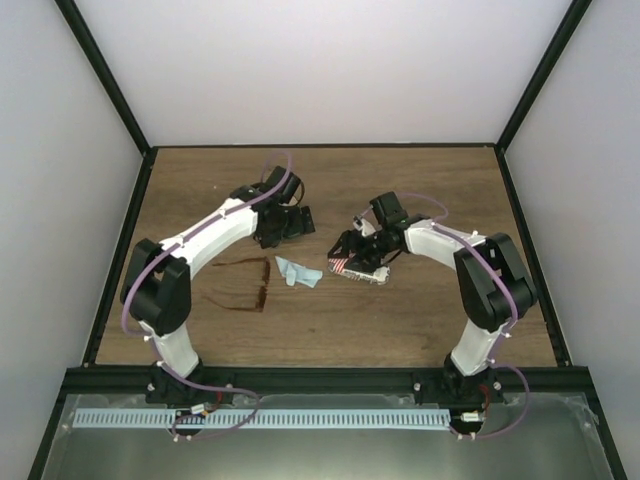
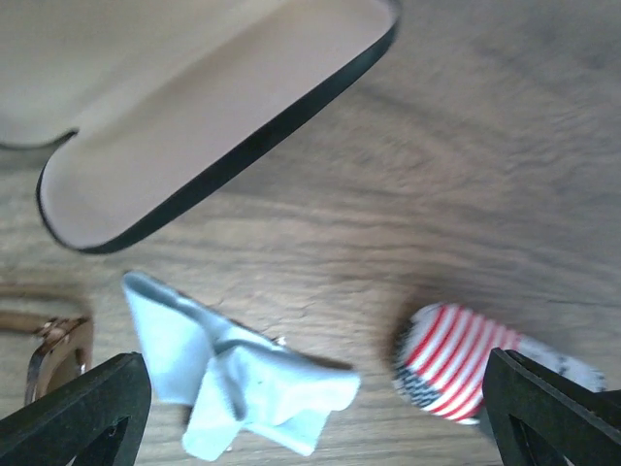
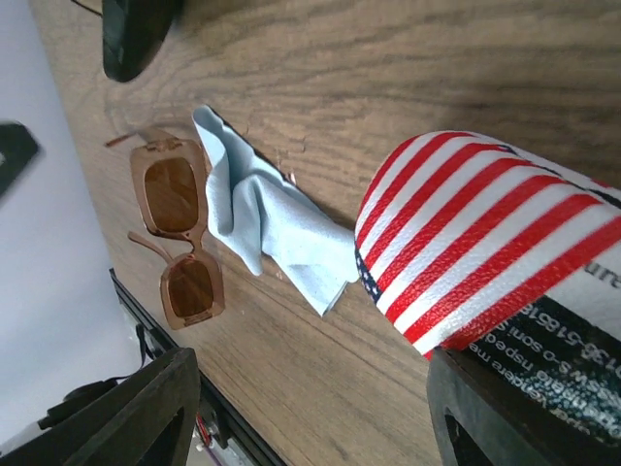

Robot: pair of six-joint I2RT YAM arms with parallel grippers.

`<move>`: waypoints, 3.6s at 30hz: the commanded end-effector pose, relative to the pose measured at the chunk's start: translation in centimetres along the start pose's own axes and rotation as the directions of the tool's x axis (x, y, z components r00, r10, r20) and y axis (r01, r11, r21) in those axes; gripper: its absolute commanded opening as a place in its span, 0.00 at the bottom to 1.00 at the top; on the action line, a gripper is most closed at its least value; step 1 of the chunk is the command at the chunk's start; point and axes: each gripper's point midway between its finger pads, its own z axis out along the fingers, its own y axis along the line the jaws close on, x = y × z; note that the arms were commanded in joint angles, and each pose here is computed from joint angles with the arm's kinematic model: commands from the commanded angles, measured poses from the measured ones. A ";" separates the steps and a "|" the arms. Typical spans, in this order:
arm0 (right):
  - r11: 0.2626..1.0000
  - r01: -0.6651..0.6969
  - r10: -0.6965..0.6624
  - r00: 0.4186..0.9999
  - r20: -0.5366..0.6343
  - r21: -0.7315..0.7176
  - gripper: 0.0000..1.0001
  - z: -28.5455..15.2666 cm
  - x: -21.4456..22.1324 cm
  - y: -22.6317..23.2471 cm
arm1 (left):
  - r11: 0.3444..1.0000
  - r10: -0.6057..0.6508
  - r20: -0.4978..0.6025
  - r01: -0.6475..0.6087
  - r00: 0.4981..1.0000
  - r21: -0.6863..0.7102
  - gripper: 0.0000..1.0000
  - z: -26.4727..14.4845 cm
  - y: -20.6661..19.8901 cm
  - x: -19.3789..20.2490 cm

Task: Organize the sunglasses
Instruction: Adjust the sunglasses case at the center of the board, then pick up the glasses cleaning cloth from the center of the board.

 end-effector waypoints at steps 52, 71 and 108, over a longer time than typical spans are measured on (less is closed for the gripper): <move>0.926 0.239 -0.276 0.956 0.095 0.291 0.51 -2.2 -3.4 -3.0 | 0.985 -0.129 -0.084 0.118 0.988 -0.130 0.44 3.1 11.1 8.0; 0.788 0.446 -0.464 0.883 -0.067 0.425 0.45 5.0 -0.5 0.1 | 0.987 -0.156 -0.025 0.155 0.987 -0.048 0.75 0.8 8.5 5.5; 0.811 0.429 -0.405 0.902 -0.148 0.398 0.18 6.9 2.2 -0.1 | 0.984 -0.169 -0.038 0.167 0.985 -0.069 0.75 0.9 10.0 6.4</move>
